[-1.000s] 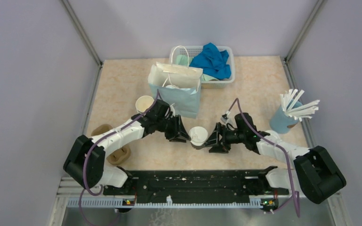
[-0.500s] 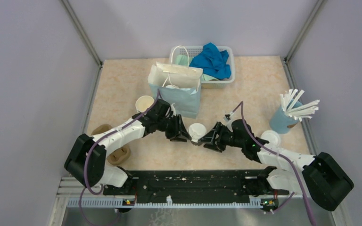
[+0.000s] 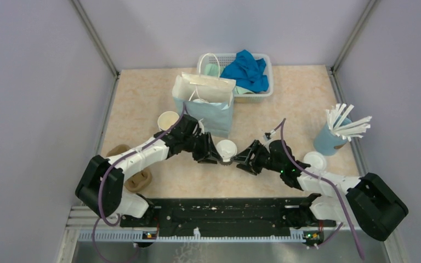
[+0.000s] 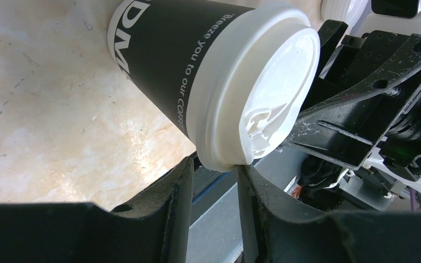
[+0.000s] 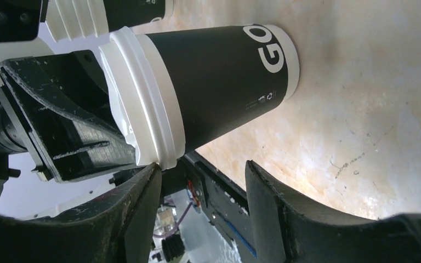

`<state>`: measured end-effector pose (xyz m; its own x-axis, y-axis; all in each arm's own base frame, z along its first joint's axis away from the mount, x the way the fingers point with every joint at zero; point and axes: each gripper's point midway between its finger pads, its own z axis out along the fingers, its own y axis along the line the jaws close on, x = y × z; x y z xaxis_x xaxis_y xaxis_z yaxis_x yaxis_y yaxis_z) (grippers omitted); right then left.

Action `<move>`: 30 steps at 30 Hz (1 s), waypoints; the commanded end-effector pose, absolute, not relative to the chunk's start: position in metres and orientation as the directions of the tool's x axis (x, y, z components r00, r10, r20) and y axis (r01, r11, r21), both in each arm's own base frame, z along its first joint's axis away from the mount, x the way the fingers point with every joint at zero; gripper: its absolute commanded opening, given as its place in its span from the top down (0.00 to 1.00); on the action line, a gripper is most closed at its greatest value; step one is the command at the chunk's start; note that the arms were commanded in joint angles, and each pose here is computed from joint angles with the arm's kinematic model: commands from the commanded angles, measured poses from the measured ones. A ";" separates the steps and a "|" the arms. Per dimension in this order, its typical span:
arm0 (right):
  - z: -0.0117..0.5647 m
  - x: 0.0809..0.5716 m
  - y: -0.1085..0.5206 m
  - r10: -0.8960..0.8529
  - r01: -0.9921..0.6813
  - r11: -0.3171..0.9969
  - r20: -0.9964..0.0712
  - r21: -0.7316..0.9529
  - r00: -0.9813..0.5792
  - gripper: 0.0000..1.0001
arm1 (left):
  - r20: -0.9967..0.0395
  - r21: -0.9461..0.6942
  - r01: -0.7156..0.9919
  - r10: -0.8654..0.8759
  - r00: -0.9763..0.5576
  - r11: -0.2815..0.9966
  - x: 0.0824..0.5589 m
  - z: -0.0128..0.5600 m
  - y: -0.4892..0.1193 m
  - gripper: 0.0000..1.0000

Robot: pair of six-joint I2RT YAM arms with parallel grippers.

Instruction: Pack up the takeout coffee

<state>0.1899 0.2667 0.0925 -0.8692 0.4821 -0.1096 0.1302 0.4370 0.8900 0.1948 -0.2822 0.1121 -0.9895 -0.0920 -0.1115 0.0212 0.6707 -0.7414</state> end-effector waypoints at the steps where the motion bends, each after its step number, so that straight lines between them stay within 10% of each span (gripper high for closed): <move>1: 0.038 0.189 0.240 0.531 0.251 0.592 -0.135 0.766 -0.837 0.45 | -0.105 -0.643 0.001 -0.087 -0.991 0.766 0.194 0.081 -0.266 0.59; 21: 0.025 0.189 0.244 0.347 0.129 0.741 -0.210 0.659 -0.914 0.47 | -0.138 -0.629 0.019 -0.088 -0.986 0.777 0.207 0.086 -0.260 0.56; 30: 0.111 0.206 0.265 0.161 -0.140 0.734 -0.370 0.664 -0.915 0.31 | -0.275 -0.690 0.133 -0.088 -0.957 0.711 0.229 0.151 -0.276 0.35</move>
<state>0.2151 0.2716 0.0986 -0.8983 0.3105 -0.3109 -0.0285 0.6649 0.7464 0.2163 -0.2708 0.1192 -0.9802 -0.0956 -0.1735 0.0489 0.7320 -0.6795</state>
